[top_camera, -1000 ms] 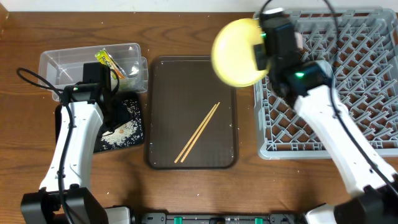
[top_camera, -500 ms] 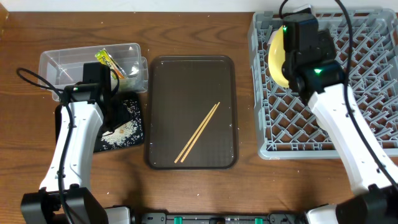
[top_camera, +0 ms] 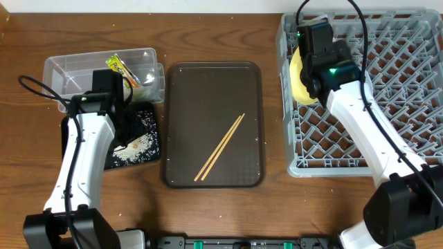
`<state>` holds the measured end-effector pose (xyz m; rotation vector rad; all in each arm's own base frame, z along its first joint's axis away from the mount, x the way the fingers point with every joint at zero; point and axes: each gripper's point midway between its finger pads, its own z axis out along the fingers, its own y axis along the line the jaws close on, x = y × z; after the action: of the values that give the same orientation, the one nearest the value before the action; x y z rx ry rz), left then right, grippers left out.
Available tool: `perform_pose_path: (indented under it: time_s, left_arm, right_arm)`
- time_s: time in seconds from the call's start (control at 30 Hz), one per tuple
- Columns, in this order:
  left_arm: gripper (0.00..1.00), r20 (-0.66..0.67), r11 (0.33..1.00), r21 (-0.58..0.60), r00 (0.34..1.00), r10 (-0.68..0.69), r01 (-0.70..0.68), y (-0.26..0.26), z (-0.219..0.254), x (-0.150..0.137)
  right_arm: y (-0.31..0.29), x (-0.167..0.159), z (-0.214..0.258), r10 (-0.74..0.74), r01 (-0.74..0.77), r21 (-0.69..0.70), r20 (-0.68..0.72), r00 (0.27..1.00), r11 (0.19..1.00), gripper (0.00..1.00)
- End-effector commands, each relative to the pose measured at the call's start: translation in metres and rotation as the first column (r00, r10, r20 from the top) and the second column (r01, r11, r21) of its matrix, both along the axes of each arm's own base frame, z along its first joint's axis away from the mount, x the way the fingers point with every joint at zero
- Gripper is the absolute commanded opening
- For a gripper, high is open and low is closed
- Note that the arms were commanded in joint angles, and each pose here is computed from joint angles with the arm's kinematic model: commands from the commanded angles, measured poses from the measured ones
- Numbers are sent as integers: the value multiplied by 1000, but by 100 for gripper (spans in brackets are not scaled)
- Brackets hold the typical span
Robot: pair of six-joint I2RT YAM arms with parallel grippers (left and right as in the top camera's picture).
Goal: Sort waste into correct bins and load items into the dishwasher rack
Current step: 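Carry the yellow plate with the right gripper and stand it upright in the rack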
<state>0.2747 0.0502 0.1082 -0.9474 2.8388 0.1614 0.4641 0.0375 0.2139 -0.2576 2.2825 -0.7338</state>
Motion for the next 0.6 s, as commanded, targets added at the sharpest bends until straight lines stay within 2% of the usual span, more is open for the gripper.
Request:
perform_pose_path:
  time_s: [0.0,0.1,0.17,0.2,0.23,0.4,0.57]
  left_arm:
    - [73,7,1000,8,1000,14,-14,3,3,-2]
    - [73,7,1000,8,1000,14,-14,3,3,-2]
    - [73,7,1000,8,1000,14,-14,3,3,-2]
    - [73,7,1000,8,1000,14,-14,3,3,-2]
    - [73,7,1000,8,1000,14,-14,3,3,-2]
    - [73,7,1000,8,1000,14,-14,3,3,-2]
    - [73,7,1000,8,1000,14,-14,3,3,-2]
  right_arm:
    - [27,1,-5,26,-30,167,26,999,985,5]
    - [35,2,-8,24,-31,236,32,999,971,28]
    - [35,2,-8,8,-19,252,42,999,967,36]
    - [35,2,-7,9,-20,253,44,999,967,44]
    - [35,2,-6,9,-20,253,46,999,967,48]
    - [34,-2,17,8,-36,271,101,995,962,61]
    - [57,-12,51,104,-163,378,171,980,911,63]
